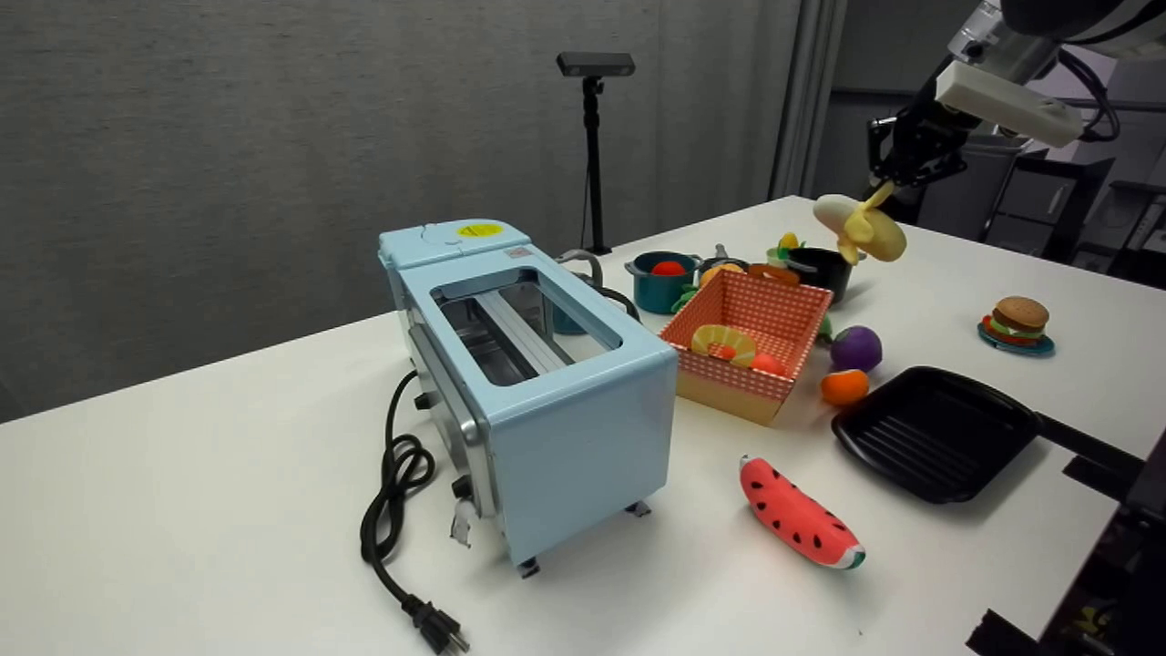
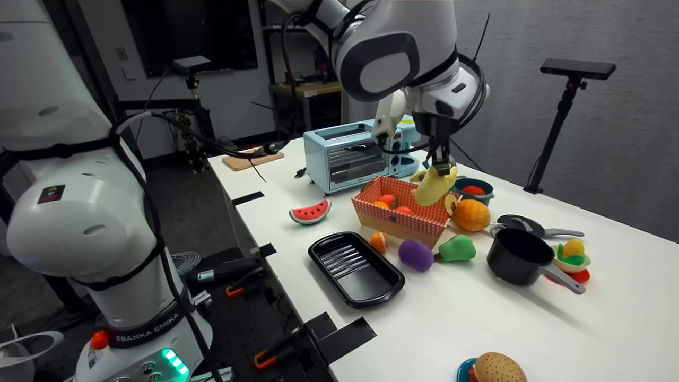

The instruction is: Remove the banana plush toy from the box and place it on the table

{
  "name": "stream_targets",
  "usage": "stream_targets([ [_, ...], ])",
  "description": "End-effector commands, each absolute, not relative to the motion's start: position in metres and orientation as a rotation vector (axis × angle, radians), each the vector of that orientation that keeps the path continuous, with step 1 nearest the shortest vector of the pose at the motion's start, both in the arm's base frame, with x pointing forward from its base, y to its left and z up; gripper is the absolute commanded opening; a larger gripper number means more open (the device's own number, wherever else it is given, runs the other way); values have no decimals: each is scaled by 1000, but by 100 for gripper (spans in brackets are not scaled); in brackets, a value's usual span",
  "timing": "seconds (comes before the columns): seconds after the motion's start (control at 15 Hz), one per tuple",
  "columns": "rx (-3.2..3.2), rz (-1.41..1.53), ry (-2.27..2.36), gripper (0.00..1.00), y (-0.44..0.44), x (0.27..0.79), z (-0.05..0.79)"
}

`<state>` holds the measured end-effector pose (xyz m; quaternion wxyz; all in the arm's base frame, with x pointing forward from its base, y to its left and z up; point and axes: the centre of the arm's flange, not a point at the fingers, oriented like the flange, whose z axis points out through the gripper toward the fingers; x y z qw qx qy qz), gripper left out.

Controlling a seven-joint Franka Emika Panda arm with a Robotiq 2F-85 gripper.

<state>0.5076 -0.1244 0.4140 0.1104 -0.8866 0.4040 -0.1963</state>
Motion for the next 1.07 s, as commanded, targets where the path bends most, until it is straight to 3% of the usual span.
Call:
stream_targets([
  [0.0, -2588, -598, 1164, 1, -125, 485, 416],
  [0.73, -2623, -555, 1112, 1, -113, 468, 400],
  [0.8, -2622, -546, 1111, 29, -112, 468, 399],
  [0.87, -2622, -537, 1113, 29, -111, 468, 397],
  [1.0, -2626, -525, 1107, 43, -110, 468, 395],
])
